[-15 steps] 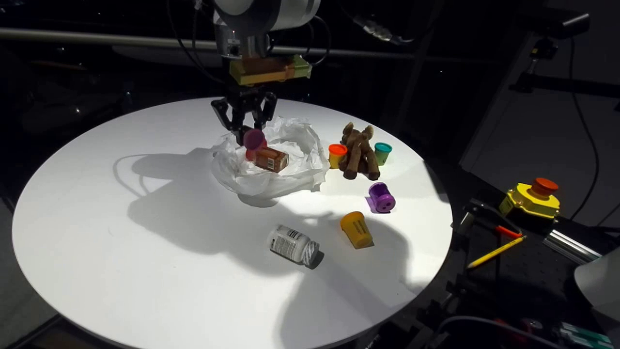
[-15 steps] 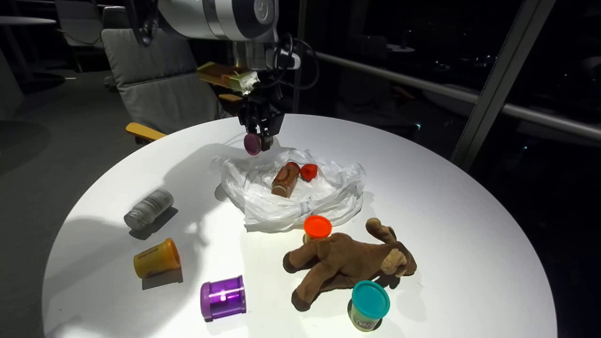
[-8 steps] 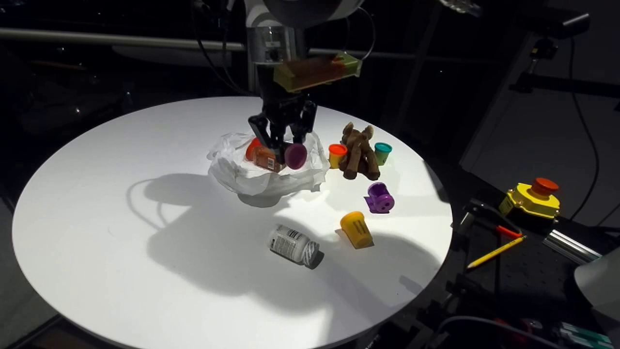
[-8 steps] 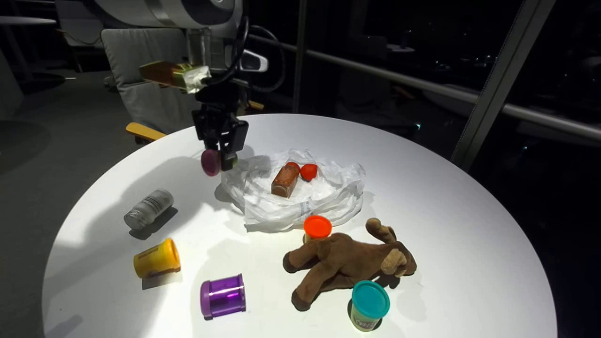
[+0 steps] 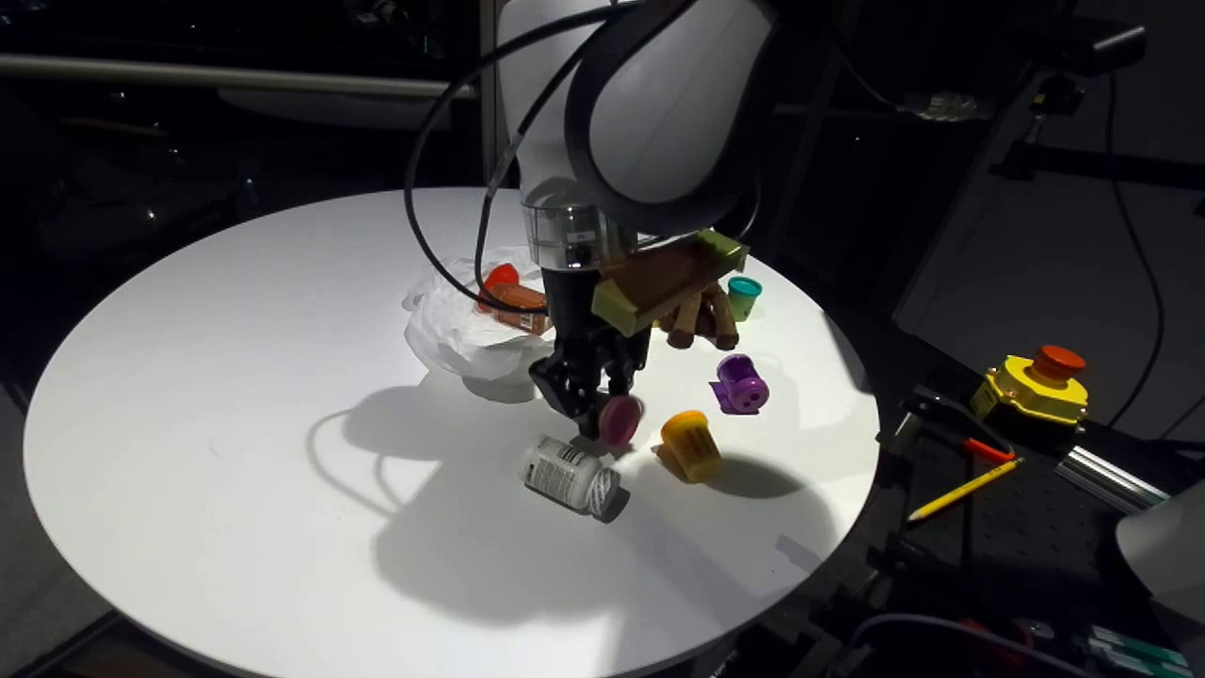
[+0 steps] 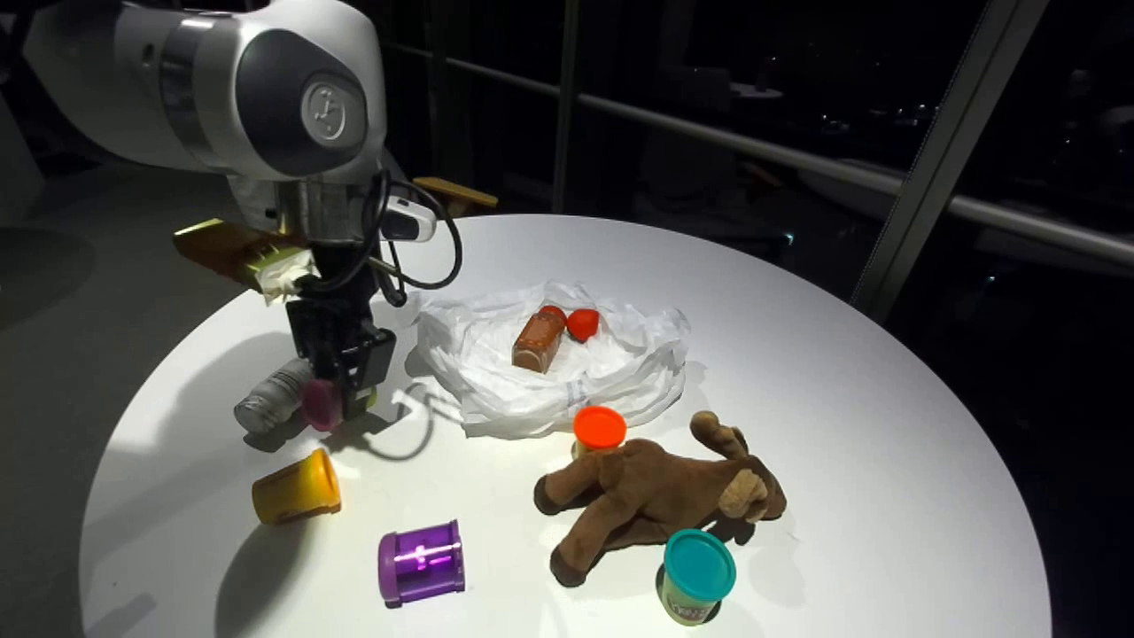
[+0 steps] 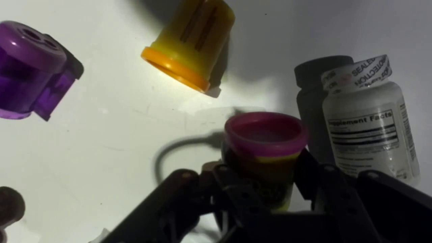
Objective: Remove the things from the plastic and put them on the table
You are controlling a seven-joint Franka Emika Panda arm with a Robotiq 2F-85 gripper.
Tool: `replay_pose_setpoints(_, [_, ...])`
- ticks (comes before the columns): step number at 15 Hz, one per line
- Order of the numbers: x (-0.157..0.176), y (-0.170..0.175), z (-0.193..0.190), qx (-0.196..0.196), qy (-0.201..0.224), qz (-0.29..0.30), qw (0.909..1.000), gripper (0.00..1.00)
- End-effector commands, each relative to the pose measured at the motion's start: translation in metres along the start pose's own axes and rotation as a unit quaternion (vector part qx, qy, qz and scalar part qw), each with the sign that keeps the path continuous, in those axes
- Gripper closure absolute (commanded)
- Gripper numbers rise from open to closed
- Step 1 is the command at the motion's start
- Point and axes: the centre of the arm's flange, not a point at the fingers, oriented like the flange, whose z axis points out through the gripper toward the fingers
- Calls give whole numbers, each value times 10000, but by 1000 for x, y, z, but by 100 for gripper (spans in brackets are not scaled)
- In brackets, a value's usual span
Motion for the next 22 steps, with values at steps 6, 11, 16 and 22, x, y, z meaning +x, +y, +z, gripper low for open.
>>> replay_pose_setpoints(6, [-6,-21,-36,-138,491,-180,9985,1])
replay_pose_setpoints(11, [53,-3,-91,-466,989,-260,9937,0])
replay_pose_setpoints(16, [118,23,-84,-885,1138,-144,9894,0])
replay_pose_setpoints(22, [176,54,-70,-1164,1052,-31,9876,0])
